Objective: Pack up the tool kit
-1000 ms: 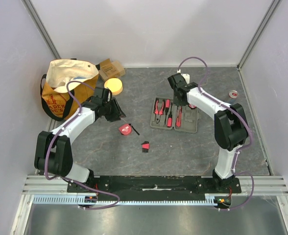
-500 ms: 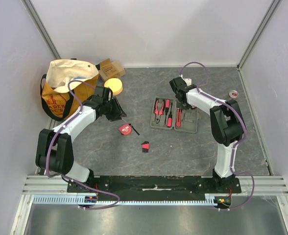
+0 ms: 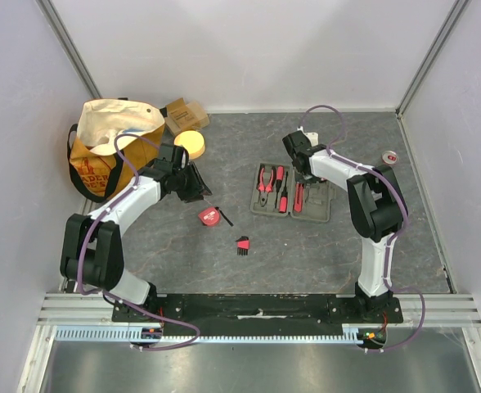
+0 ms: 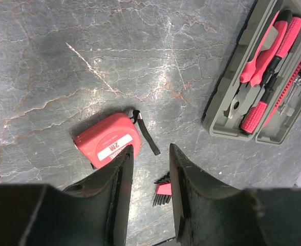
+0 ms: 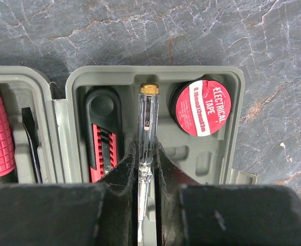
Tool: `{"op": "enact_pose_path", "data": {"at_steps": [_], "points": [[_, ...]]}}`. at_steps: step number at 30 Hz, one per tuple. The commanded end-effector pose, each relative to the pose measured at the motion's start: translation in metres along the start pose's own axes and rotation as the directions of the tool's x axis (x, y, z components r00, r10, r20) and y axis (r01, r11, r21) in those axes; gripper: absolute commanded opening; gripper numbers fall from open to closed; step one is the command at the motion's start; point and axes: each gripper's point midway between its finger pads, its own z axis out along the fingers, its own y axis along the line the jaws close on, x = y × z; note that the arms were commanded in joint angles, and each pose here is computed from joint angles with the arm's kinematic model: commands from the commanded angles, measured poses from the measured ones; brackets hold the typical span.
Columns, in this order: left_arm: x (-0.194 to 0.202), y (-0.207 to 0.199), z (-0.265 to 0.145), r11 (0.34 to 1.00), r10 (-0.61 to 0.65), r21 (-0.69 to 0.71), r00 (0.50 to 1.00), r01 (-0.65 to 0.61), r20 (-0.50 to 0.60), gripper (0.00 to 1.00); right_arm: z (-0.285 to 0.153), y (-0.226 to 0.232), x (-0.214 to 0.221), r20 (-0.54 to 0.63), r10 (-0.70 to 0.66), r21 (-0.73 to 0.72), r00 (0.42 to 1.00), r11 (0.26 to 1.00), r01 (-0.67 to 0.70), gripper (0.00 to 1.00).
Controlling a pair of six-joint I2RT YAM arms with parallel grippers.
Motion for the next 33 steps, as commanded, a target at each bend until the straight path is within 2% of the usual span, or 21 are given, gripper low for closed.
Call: {"op": "enact_pose_path", "data": {"at_steps": [1,6,10,14,19,22,25,29,33], "points": [[-0.013,-0.013,-0.003,0.998,0.047,0.045,0.999,-0.048,0.021,0.40,0.010,-0.009,0.005,0.008,-0.007,0.047,1.000,0.999,0.006,0.16],[-0.013,-0.013,-0.003,0.998,0.049,0.045,0.999,-0.050,0.021,0.40,0.003,-0.011,0.001,0.023,0.016,0.044,1.000,0.999,-0.017,0.31],[-0.012,-0.012,-0.002,0.998,0.044,0.044,0.999,-0.045,0.016,0.40,-0.007,-0.011,-0.007,0.050,0.032,0.023,0.998,0.999,-0.033,0.38],[-0.011,-0.012,-0.001,0.998,0.041,0.044,0.999,-0.041,0.011,0.39,-0.015,-0.011,-0.015,0.074,0.043,0.002,0.996,0.999,-0.044,0.39],[-0.010,-0.012,-0.002,0.998,0.042,0.045,0.999,-0.042,0.010,0.39,-0.017,-0.008,-0.015,0.071,0.056,-0.023,0.996,0.998,-0.054,0.29],[-0.009,-0.012,-0.002,0.998,0.043,0.046,0.999,-0.044,0.010,0.39,-0.018,-0.006,-0.013,0.067,0.062,-0.034,0.996,0.998,-0.060,0.28],[-0.008,-0.010,-0.002,0.998,0.044,0.045,0.999,-0.045,0.008,0.39,-0.020,-0.007,-0.014,0.071,0.078,-0.039,0.994,0.996,-0.075,0.31],[-0.008,-0.010,-0.003,0.998,0.043,0.045,0.999,-0.044,0.010,0.39,-0.026,-0.007,-0.017,0.083,0.094,-0.051,0.992,0.995,-0.090,0.41],[-0.007,-0.009,-0.003,0.998,0.046,0.043,0.999,-0.046,0.008,0.39,-0.032,-0.005,-0.023,0.096,0.114,-0.070,0.989,0.992,-0.107,0.41]]}}
